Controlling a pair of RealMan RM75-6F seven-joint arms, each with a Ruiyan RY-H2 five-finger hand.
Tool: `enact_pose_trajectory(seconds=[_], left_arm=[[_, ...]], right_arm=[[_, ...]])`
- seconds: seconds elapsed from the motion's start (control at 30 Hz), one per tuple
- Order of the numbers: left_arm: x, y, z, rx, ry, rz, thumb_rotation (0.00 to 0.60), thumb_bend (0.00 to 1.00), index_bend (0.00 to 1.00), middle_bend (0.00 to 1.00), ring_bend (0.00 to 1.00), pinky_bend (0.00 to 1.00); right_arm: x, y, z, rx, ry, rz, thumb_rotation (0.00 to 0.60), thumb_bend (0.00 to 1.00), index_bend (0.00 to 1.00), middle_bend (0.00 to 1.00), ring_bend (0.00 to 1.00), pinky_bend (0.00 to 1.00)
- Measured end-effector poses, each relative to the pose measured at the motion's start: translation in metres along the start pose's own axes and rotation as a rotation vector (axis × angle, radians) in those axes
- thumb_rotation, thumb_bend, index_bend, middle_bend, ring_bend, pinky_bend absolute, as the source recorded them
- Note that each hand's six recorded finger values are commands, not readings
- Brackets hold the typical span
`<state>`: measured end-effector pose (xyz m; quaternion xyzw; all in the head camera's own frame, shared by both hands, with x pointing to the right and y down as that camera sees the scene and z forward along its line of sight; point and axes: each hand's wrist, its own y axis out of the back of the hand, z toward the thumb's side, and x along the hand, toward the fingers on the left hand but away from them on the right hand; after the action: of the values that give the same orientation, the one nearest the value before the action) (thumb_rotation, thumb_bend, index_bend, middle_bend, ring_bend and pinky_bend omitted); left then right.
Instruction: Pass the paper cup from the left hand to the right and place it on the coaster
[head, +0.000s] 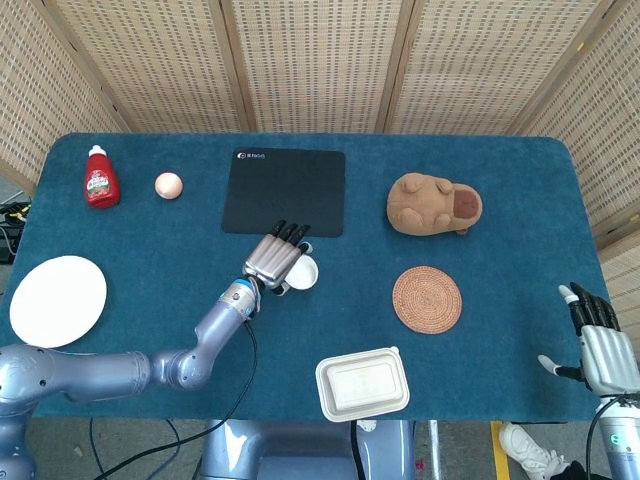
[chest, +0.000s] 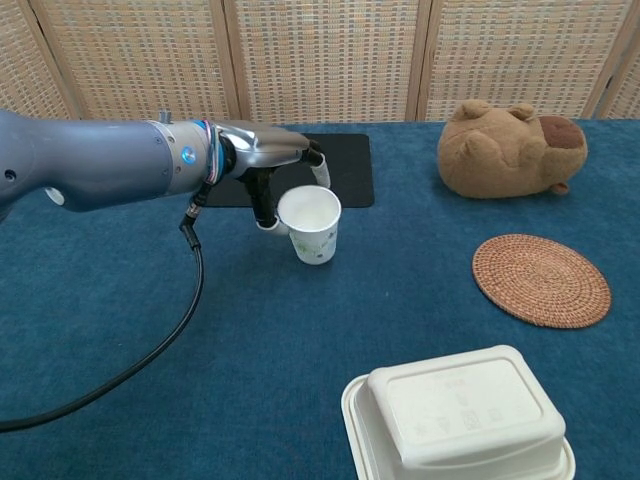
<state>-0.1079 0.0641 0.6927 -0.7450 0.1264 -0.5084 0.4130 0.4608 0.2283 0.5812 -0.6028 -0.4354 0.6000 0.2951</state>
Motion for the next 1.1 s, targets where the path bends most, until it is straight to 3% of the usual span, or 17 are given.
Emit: enact_pose_trajectory(seconds=[0.07,0.3,0.6,0.87,1.1], left_arm=[[0.000,-0.001,0.001,0.005,0.001,-0.003,0.600,0.20,0.00,0.00,0.00,0.00],[-0.005,-0.001,-0.007,-0.007,0.015,0.001,0.600,0.19,0.00,0.00,0.00,0.00],[-0.035,0.009,-0.042,-0.150,0.042,0.075,0.600,0.19,0.00,0.00,0.00,0.00],[-0.099,0.011,-0.111,-0.249,0.108,0.201,0.600,0.19,0.00,0.00,0.00,0.00],[-0.177,-0.011,-0.167,-0.245,0.212,0.283,0.600,0.19,0.00,0.00,0.00,0.00]], right_arm=[[0.001,0.000,-0.001,0.001,-0.005,0.000,0.600,0.02,0.00,0.00,0.00,0.00],[0.005,0.001,-0.002,0.007,-0.009,-0.002,0.600,0.02,0.00,0.00,0.00,0.00],[0.005,-0.001,0.003,0.024,0.005,0.002,0.600,0.02,0.00,0.00,0.00,0.00],[0.006,-0.003,0.012,0.058,0.027,-0.003,0.600,0.02,0.00,0.00,0.00,0.00],[0.004,-0.007,0.020,0.079,0.041,-0.001,0.600,0.02,0.00,0.00,0.00,0.00]])
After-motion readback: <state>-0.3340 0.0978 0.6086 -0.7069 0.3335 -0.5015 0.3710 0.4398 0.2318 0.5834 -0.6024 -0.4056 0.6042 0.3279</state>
